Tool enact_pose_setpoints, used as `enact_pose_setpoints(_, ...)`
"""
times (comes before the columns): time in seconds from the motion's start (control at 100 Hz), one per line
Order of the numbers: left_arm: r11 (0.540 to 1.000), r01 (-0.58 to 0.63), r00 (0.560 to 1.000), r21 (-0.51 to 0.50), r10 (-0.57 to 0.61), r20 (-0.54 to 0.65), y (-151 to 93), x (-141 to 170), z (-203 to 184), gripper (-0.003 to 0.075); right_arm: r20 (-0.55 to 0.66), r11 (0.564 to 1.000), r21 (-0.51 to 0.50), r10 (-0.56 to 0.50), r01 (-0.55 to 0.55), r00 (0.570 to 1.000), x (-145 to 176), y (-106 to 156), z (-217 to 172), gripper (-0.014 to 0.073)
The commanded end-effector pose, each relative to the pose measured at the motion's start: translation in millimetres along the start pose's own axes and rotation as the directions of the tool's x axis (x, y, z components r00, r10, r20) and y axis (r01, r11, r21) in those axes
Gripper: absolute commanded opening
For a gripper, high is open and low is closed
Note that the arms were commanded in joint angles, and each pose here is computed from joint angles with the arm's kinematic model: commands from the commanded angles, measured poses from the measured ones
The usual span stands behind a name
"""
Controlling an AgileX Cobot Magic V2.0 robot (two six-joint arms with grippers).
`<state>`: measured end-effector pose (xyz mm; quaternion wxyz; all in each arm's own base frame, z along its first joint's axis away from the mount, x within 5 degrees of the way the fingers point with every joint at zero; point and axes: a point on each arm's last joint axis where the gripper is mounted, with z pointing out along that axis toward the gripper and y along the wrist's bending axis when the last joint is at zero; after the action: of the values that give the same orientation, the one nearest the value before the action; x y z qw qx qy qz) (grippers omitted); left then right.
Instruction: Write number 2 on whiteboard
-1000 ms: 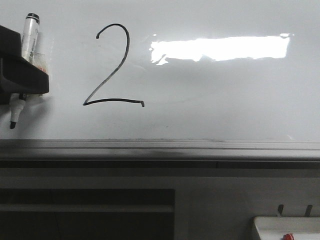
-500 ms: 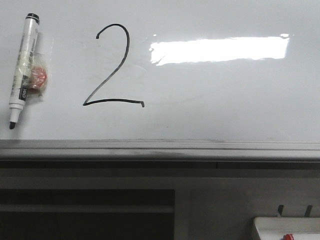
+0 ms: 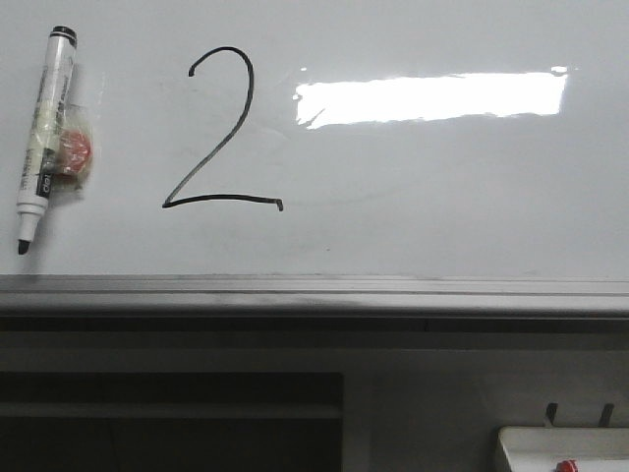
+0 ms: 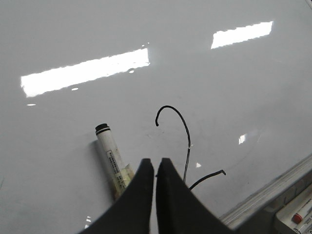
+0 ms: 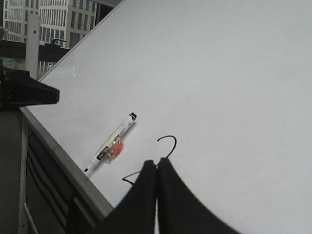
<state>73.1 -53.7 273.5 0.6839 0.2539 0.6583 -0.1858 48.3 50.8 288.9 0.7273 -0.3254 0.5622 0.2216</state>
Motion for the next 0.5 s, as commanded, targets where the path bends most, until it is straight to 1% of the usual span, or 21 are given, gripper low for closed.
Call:
enact_pose_setpoints(0.0,1.0,0.003,0.996,-0.015,-0.002,0.094,2.1,-14.8,-0.6,-0.002,0.045,0.998,0.061,-0.009,0.007,0.999,-2.7,-5.2,-1.9,-0.0053)
enact_pose_setpoints(0.18,1.0,0.003,0.996,-0.015,-0.002,0.094,2.1,-14.8,-0.6,-0.002,0.008,0.999,0.051,-0.01,0.01,1.0,9.7,-2.1,-1.5,-0.0053)
enact_pose_setpoints(0.49,1.0,0.003,0.995,-0.016,-0.002,0.095,2.1,-14.9,-0.7,-0.002,0.007,0.999,0.05,-0.01,0.01,1.0,9.9,-1.9,-1.5,-0.0053)
